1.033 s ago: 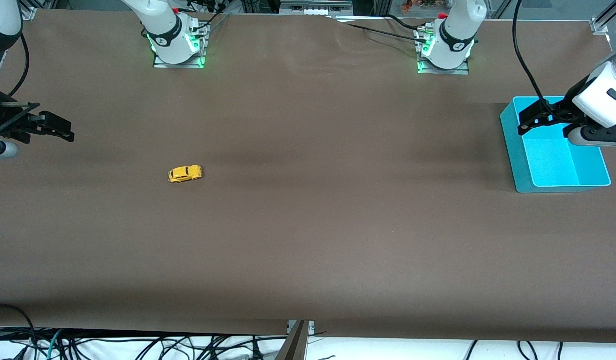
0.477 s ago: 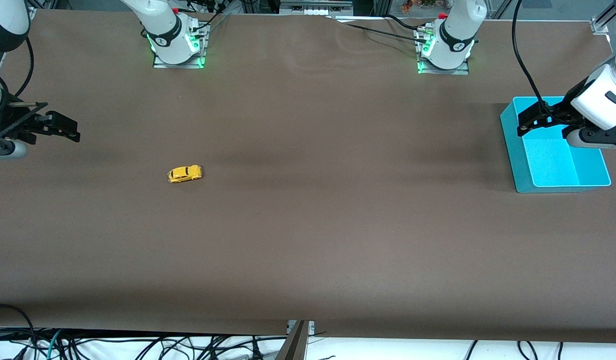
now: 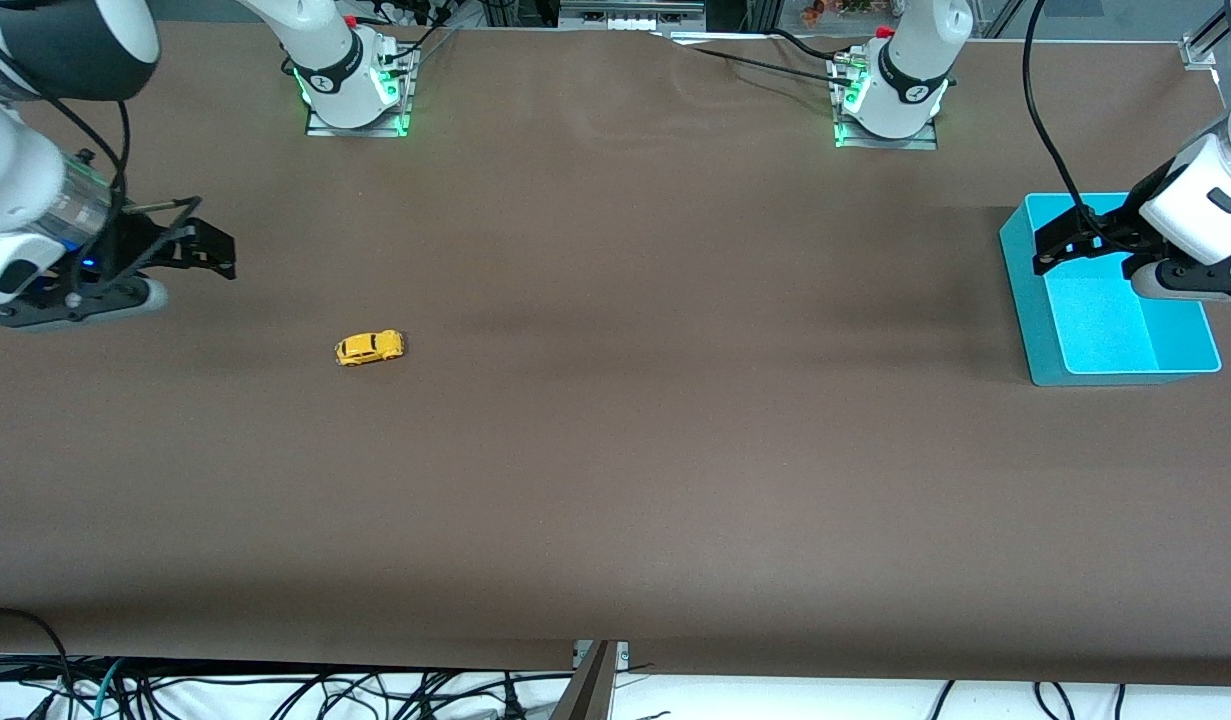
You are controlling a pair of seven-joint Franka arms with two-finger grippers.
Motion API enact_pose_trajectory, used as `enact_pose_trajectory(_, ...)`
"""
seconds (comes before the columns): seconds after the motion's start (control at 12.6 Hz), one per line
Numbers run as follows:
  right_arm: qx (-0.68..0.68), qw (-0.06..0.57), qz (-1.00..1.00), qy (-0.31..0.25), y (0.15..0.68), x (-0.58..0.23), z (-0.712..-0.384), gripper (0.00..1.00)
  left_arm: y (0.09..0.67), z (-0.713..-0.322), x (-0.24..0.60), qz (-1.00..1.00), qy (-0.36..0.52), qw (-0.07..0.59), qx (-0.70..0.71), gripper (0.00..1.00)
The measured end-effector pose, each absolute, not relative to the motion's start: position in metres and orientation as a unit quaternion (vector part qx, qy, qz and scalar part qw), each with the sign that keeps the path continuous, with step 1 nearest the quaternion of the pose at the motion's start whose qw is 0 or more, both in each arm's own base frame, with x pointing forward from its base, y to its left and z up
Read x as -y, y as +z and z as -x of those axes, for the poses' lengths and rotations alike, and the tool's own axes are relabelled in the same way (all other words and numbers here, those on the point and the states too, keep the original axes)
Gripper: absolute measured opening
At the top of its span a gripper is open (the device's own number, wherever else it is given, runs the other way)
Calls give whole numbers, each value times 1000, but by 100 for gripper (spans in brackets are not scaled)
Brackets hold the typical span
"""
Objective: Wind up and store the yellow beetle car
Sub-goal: 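Reach the right gripper down over the yellow beetle car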
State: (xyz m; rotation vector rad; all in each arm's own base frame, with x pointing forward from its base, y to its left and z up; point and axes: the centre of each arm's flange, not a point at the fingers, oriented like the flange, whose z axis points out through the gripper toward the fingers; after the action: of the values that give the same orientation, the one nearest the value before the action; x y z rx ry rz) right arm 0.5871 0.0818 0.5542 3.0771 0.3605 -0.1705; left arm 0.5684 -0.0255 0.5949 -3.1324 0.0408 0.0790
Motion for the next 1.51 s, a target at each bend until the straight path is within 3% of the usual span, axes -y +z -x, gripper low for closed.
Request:
enact_pose_trajectory(0.32,-144,20,-985,-95,532,-94,-586,100,595,-568,25,1000,25,4,-13,100)
enact_pose_trajectory(0.79,-353,-9,-924,-147,475,-92,-592,100,595,-568,25,1000,25,4,-13,100)
enact_pose_trajectory(1.19,-482,-19,-868,-114,415,-91,-590,100,595,-568,25,1000,25,4,-12,100)
enact_pose_trajectory(1.51,-556,-8,-829,-60,346,-89,-566,100,595,-568,25,1000,25,4,-12,100)
